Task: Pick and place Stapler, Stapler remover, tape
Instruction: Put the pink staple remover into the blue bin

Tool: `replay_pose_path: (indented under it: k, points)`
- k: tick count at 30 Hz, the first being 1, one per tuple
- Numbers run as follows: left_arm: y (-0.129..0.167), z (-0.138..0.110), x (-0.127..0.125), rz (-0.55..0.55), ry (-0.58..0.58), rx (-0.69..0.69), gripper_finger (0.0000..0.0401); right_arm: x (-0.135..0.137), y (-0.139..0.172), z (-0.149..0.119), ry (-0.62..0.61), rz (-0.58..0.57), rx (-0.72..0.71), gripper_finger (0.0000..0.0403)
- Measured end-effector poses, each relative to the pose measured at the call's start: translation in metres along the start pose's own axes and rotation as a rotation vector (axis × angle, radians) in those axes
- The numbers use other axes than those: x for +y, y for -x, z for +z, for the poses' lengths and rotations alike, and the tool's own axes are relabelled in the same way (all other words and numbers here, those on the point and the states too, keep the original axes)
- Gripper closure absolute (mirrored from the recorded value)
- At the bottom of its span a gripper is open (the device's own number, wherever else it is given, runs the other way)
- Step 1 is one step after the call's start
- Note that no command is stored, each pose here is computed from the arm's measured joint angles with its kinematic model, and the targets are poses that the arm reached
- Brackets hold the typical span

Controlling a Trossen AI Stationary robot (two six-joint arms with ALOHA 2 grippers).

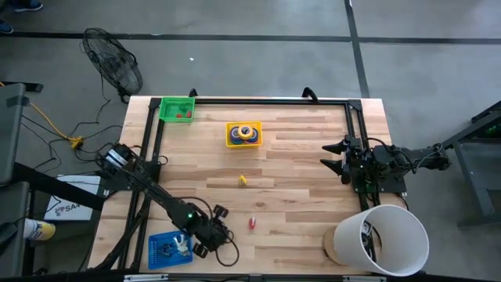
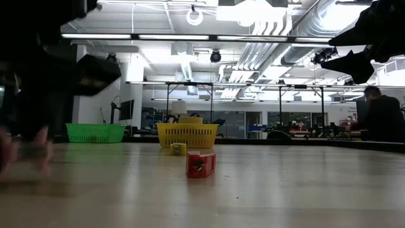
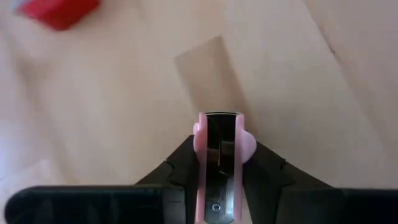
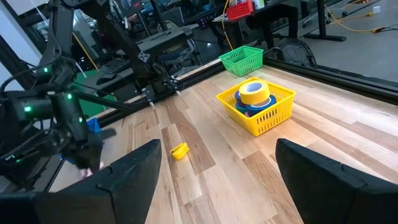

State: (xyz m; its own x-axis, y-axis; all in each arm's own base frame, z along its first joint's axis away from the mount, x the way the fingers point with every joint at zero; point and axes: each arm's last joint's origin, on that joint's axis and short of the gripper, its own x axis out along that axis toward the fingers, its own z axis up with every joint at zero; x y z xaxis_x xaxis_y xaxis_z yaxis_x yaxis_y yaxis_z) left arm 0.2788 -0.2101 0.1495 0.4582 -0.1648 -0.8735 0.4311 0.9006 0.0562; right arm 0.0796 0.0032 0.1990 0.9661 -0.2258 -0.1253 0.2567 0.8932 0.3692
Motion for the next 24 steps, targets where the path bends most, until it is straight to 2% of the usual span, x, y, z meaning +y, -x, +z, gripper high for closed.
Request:
replay_pose_path:
  k: [3, 7, 10, 14, 17, 20, 24]
  points:
    - [0.022, 0.0, 0.004, 0.03, 0.013, 0.012, 0.0317, 0.0, 0.0, 0.0, 0.0, 0.0, 0.0, 0.0096]
    - [0.052, -0.006, 0.009, 0.021, 0.103, 0.063, 0.0317, 0.0, 0.0, 0.0, 0.0, 0.0, 0.0, 0.0096]
    - [0.074, -0.01, 0.011, -0.031, 0.197, 0.085, 0.0317, 0.0, 0.0, 0.0, 0.0, 0.0, 0.0, 0.0096]
    - [0.089, -0.02, 0.01, -0.147, 0.371, 0.216, 0.0317, 0.0, 0.0, 0.0, 0.0, 0.0, 0.0, 0.0096]
    - [0.093, -0.029, 0.002, -0.229, 0.471, 0.348, 0.0317, 0.0, 0.0, 0.0, 0.0, 0.0, 0.0, 0.0096]
    - [0.097, -0.036, -0.013, -0.301, 0.516, 0.453, 0.0317, 0.0, 0.0, 0.0, 0.0, 0.0, 0.0, 0.0096]
    - [0.102, -0.044, -0.034, -0.286, 0.579, 0.525, 0.0317, 0.0, 0.0, 0.0, 0.0, 0.0, 0.0, 0.0096]
